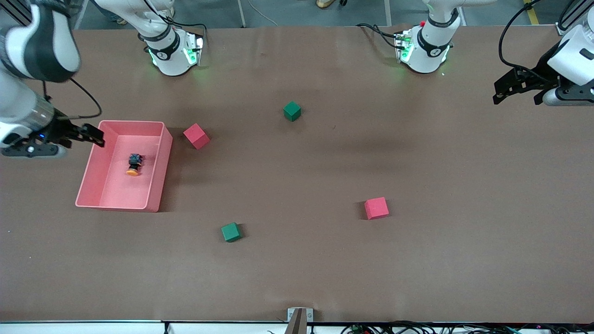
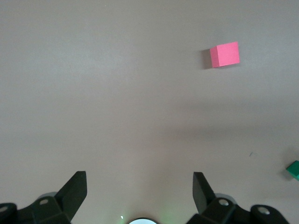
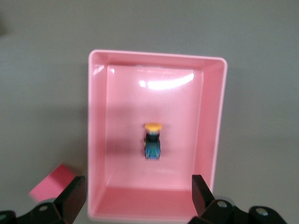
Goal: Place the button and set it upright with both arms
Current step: 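Reach the right gripper into the pink bin toward the yellow-capped button, then close the right gripper around the button's base, then lift the button out of the pink bin with the right gripper, then carry the button to the table middle and set it down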
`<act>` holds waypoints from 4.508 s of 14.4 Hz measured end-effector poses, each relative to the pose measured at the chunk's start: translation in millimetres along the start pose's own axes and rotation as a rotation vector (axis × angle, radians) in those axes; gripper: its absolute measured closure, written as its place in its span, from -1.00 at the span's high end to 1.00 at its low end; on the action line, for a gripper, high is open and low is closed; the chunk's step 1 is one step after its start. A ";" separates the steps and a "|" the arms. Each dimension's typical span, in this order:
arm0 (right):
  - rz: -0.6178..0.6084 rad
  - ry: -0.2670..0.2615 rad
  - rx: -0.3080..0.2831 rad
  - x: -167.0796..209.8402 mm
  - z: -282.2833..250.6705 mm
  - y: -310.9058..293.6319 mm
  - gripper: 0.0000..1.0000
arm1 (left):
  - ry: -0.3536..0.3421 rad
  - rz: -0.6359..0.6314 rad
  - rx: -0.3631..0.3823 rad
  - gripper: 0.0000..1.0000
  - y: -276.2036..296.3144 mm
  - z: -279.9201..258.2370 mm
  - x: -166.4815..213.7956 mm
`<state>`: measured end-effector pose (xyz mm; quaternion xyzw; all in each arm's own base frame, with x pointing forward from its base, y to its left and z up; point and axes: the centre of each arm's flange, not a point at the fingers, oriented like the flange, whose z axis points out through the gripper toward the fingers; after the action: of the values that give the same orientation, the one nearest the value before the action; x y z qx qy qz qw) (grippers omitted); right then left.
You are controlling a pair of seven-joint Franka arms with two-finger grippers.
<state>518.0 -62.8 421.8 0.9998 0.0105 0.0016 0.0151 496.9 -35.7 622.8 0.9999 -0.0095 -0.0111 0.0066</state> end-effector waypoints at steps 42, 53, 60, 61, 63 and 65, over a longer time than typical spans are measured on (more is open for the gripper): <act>0.035 -0.036 0.001 2.0 240.7 8.9 -0.16 | -0.007 0.000 0.000 1.00 0.0 3.7 2.7; -0.007 -0.138 0.020 56.0 94.1 -7.9 -0.16 | 0.010 0.002 0.000 1.00 1.3 2.1 4.5; -0.003 -0.089 0.021 94.4 -11.4 -149.3 -0.16 | 0.028 0.007 0.011 1.00 2.5 0.6 6.3; 0.017 -0.079 0.028 93.1 -16.3 -184.5 -0.16 | 0.029 0.007 0.011 1.00 2.6 0.4 6.4; 0.041 -0.070 0.034 89.2 -16.6 -255.5 -0.16 | 0.032 0.007 0.011 1.00 2.6 -0.3 6.6; 0.052 -0.061 0.029 87.3 -7.1 -325.4 -0.16 | 0.039 0.007 0.011 1.00 2.6 -3.5 6.9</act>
<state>598.5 264.4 419.3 0.9995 -0.0162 -0.0289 0.0006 503.8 -38.4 626.2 0.9999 -0.0130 0.0086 0.0014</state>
